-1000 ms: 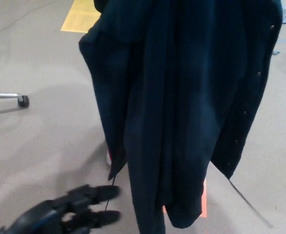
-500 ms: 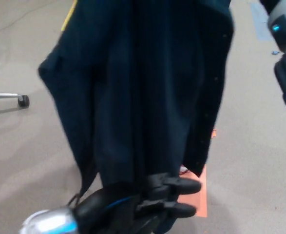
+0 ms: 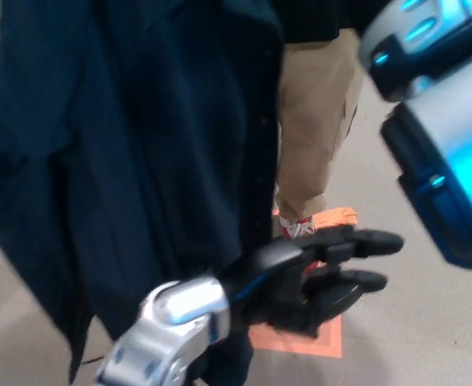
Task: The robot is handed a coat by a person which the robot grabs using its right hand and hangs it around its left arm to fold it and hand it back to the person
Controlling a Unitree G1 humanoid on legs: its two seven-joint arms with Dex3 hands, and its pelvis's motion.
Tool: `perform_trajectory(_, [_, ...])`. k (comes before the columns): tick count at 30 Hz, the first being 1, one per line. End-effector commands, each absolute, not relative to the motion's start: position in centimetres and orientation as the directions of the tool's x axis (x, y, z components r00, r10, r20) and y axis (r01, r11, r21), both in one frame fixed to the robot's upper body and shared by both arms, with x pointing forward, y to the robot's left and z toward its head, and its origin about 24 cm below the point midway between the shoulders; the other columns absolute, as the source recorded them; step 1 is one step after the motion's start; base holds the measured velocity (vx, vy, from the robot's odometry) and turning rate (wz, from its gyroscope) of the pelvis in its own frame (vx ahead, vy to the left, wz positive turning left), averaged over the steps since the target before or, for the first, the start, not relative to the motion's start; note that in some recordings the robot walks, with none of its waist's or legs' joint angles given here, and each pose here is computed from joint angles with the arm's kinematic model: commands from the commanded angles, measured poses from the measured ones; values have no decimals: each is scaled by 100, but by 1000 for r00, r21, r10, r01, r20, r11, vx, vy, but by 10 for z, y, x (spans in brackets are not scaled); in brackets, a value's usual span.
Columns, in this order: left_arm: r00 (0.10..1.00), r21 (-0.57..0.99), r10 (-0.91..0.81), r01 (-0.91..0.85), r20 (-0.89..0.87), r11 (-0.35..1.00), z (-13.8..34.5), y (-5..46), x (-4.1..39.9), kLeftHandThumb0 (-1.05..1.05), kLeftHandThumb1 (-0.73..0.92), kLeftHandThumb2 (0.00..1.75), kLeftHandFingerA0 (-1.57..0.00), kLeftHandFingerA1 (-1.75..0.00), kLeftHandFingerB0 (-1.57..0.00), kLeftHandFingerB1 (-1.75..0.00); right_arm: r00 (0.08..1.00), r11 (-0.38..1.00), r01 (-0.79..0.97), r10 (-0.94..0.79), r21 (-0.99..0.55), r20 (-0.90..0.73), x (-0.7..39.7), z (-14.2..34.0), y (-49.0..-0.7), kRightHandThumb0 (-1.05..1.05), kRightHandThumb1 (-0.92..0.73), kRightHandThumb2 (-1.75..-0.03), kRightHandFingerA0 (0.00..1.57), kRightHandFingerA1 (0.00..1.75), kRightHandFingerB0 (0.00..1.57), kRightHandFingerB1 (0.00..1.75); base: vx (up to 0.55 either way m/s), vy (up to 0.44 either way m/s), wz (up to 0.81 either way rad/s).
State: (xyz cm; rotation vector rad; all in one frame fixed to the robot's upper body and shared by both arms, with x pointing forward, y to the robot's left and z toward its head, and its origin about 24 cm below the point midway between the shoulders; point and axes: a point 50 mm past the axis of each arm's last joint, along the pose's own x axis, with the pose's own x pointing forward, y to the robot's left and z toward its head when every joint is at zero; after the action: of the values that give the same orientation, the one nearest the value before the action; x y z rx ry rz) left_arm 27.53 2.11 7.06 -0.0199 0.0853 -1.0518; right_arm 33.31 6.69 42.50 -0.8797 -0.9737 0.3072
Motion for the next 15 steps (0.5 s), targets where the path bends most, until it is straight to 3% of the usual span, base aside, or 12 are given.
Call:
perform_trajectory(1, [585, -18, -801, 806, -123, 592, 72, 9, 292, -65, 86, 66, -21, -30, -23, -30, 373, 654, 79, 681, -753, 630, 294, 445, 97, -42, -88, -67, 97, 69, 83, 57, 0, 0, 0])
perform_trajectory(2, [589, 0, -797, 804, -136, 595, 74, 5, 297, -65, 86, 66, -21, -30, -23, -30, 349, 648, 72, 696, -758, 628, 288, 445, 102, -42, -88, -67, 97, 69, 83, 57, 0, 0, 0])
perform_trajectory(3, [604, 45, -784, 795, -143, 604, 79, -1, 306, -66, 88, 67, -19, -29, -22, -29, 293, 653, 108, 700, -750, 651, 281, 444, 107, -31, -68, -109, 96, 89, 84, 79, 0, 0, 0])
perform_trajectory(4, [614, 69, -776, 789, -146, 611, 82, -3, 311, -33, 57, 111, 0, -47, 0, -45, 259, 658, 131, 699, -741, 667, 277, 443, 110, -40, -88, -66, 98, 110, 94, 71, 0, 0, 0])
perform_trajectory(5, [619, 76, -772, 785, -148, 615, 83, -4, 314, -33, 57, 111, 0, -47, 0, -45, 244, 662, 142, 697, -736, 674, 275, 442, 111, -40, -88, -66, 98, 110, 94, 71, 0, 0, 0])
perform_trajectory(7, [640, 91, -758, 768, -126, 634, 88, -3, 325, -34, 55, 110, 0, -48, 0, -45, 227, 665, 143, 699, -733, 678, 270, 442, 115, -44, -85, -71, 87, 145, 85, 94, 0, 0, 0])
perform_trajectory(9, [665, 66, -741, 746, -92, 662, 94, -3, 336, -34, 55, 110, 0, -48, 0, -45, 216, 666, 142, 702, -733, 679, 268, 443, 114, -45, -85, -72, 89, 142, 86, 94, 0, 0, 0])
perform_trajectory(10, [685, 84, -724, 728, -79, 680, 95, -2, 341, -68, 90, 67, -17, -29, -23, -29, 208, 671, 136, 700, -729, 684, 269, 444, 112, -44, -85, -72, 92, 140, 87, 95, 0, 0, 0])
perform_trajectory(12, [733, 107, -675, 680, -84, 726, 98, 0, 349, -71, 87, 67, -20, -30, -25, -29, 198, 672, 140, 700, -727, 686, 268, 447, 108, -39, -91, -68, 96, 127, 89, 97, 0, 0, 0])
perform_trajectory(13, [757, 124, -644, 653, -110, 747, 102, 8, 360, -79, 73, 104, -5, -35, -10, -37, 190, 690, 132, 687, -712, 701, 269, 453, 100, -40, -88, -66, 108, 109, 100, 92, 0, 0, 0])
perform_trajectory(14, [771, 124, -625, 636, -120, 761, 102, 13, 364, -80, 89, 68, -8, -23, -16, -24, 182, 697, 144, 679, -702, 712, 269, 455, 97, -40, -88, -66, 112, 95, 107, 81, 0, 0, 0])
perform_trajectory(15, [777, 123, -618, 630, -122, 767, 102, 14, 366, -80, 89, 68, -8, -23, -16, -24, 179, 700, 149, 676, -699, 715, 269, 455, 95, -40, -88, -66, 112, 95, 107, 81, 0, 0, 0])
